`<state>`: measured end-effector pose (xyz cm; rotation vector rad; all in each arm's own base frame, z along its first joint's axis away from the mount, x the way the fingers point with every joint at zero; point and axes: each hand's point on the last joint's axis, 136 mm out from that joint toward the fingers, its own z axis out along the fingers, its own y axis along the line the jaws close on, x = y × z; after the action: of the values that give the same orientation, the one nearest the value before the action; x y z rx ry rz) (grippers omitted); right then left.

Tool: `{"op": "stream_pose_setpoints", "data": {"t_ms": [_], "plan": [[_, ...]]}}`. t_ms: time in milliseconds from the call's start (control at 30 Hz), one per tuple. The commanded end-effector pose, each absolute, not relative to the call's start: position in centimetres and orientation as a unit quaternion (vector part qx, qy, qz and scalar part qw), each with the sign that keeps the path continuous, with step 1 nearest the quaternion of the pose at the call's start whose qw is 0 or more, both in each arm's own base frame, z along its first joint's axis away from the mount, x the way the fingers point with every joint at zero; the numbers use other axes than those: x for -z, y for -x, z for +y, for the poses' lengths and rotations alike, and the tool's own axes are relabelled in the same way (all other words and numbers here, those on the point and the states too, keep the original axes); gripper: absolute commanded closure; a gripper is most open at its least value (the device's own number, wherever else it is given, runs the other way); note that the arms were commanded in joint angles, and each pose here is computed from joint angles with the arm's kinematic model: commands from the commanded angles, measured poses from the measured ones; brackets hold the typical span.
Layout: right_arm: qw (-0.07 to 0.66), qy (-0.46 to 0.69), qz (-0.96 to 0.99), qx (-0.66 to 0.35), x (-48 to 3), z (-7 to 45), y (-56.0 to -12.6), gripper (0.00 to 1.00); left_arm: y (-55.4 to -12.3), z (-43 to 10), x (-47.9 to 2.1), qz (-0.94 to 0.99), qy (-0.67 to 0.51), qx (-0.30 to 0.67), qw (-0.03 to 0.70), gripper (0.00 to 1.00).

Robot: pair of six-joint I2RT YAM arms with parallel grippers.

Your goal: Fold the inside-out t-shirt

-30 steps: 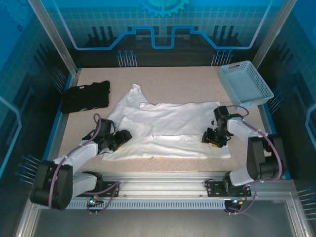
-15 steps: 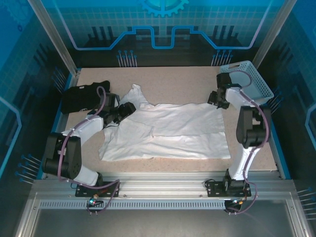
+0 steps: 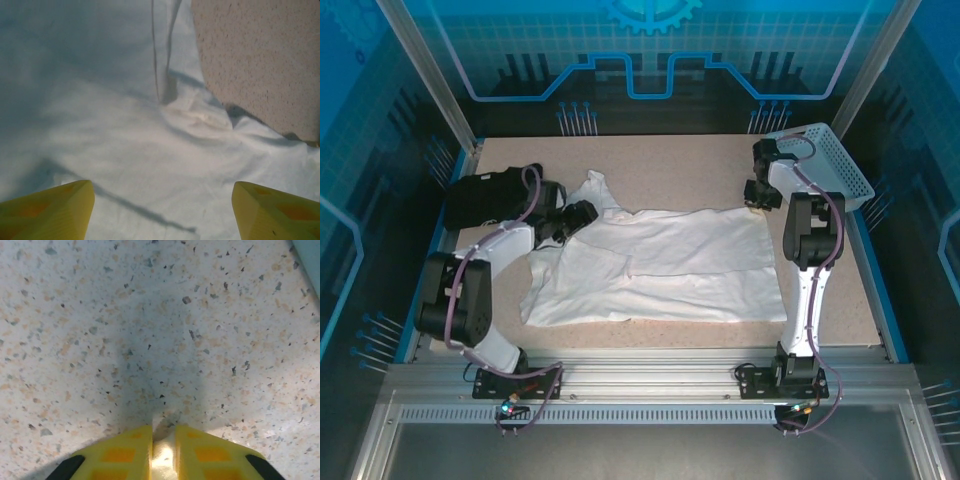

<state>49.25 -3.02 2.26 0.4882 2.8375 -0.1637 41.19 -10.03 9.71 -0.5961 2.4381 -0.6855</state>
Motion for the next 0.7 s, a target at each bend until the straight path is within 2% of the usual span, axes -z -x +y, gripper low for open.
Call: {"op": "stream_pose_setpoints", "data": {"t_ms": [0, 167, 400, 667], "plan": [[0.11, -0.161, 0.979, 0.056, -1.9, -3.4, -48.6, 0.89, -44.8, -8.7, -10.2, 0.912, 0.199, 0.205, 0.293, 0.26], [0.124, -0.15, 0.98, 0.047, -2.4, -3.1, -48.9, 0.98, -50.8, -7.1, -8.6, 0.928, 0.185, 0.153, 0.286, 0.27], [0.128, -0.144, 0.981, 0.033, -2.5, -2.6, -49.0, 0.99, -57.1, -6.9, -6.4, 0.937, 0.181, 0.153, 0.259, 0.35], [0.129, -0.134, 0.982, 0.026, -2.4, -2.2, -49.2, 0.99, -60.9, -7.8, -4.5, 0.944, 0.173, 0.162, 0.23, 0.39]]}}
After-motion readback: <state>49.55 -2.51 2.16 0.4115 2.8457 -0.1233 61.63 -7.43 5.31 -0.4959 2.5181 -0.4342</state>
